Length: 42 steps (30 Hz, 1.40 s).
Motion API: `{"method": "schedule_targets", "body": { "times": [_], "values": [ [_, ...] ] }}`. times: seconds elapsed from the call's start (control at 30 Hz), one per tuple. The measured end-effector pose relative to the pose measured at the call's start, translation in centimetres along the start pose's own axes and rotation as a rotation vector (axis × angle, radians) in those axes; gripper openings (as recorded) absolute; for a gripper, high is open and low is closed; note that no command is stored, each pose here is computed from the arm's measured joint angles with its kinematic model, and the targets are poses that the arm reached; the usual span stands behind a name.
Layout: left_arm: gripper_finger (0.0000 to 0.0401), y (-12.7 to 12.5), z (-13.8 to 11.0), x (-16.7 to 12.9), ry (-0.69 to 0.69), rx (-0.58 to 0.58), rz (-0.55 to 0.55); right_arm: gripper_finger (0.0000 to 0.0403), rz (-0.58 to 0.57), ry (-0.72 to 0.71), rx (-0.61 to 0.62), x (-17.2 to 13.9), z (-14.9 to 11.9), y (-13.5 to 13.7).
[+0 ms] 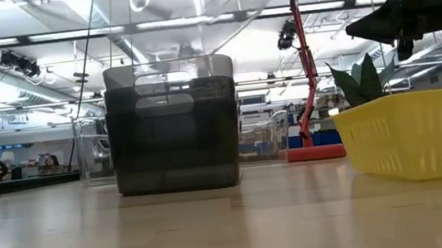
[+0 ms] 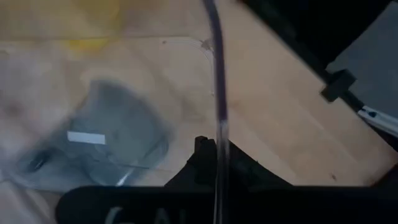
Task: Stack baskets by color
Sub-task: Stack the bottom transparent bin on the top left transparent bin
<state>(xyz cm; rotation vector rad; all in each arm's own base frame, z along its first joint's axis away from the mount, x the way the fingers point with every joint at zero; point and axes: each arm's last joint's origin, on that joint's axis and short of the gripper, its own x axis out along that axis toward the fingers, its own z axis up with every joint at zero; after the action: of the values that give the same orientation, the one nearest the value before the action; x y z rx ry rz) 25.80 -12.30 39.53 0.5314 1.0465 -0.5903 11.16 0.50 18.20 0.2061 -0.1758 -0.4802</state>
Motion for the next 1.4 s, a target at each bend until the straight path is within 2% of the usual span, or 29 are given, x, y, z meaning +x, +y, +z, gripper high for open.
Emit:
{"method": "schedule_targets", "body": {
  "times": [0.2, 0.4, 0.53, 0.7, 1.03, 1.4],
  "values": [
    [0.0005, 2.9, -2.8, -0.7, 0.165, -0.203, 0.105, 0.0012, 0.0, 0.001, 0.025, 0.0, 0.0, 0.0],
    [0.001, 6.5, -5.3, -1.0, 0.231, -0.589, 0.247, 0.0012, 0.0, 0.002, 0.026, 0.0, 0.0, 0.0],
    [0.001, 8.3, -7.4, 0.1, 0.293, -0.804, 0.284, 0.0012, 0.001, 0.002, 0.025, 0.0, 0.0, 0.0],
    [0.0012, 10.0, -10.0, 1.7, 0.352, -1.024, 0.253, 0.0012, 0.0, 0.002, 0.025, 0.0, 0.0, 0.0],
    [0.0012, 13.1, -13.8, 3.7, 0.332, -1.192, 0.263, 0.0012, 0.0, 0.002, 0.025, 0.0, 0.0, 0.0],
    [0.0014, 13.7, -15.7, 7.0, 0.32, -1.132, 0.257, 0.0012, 0.0, 0.002, 0.025, 0.0, 0.0, 0.0]
  ]
}}
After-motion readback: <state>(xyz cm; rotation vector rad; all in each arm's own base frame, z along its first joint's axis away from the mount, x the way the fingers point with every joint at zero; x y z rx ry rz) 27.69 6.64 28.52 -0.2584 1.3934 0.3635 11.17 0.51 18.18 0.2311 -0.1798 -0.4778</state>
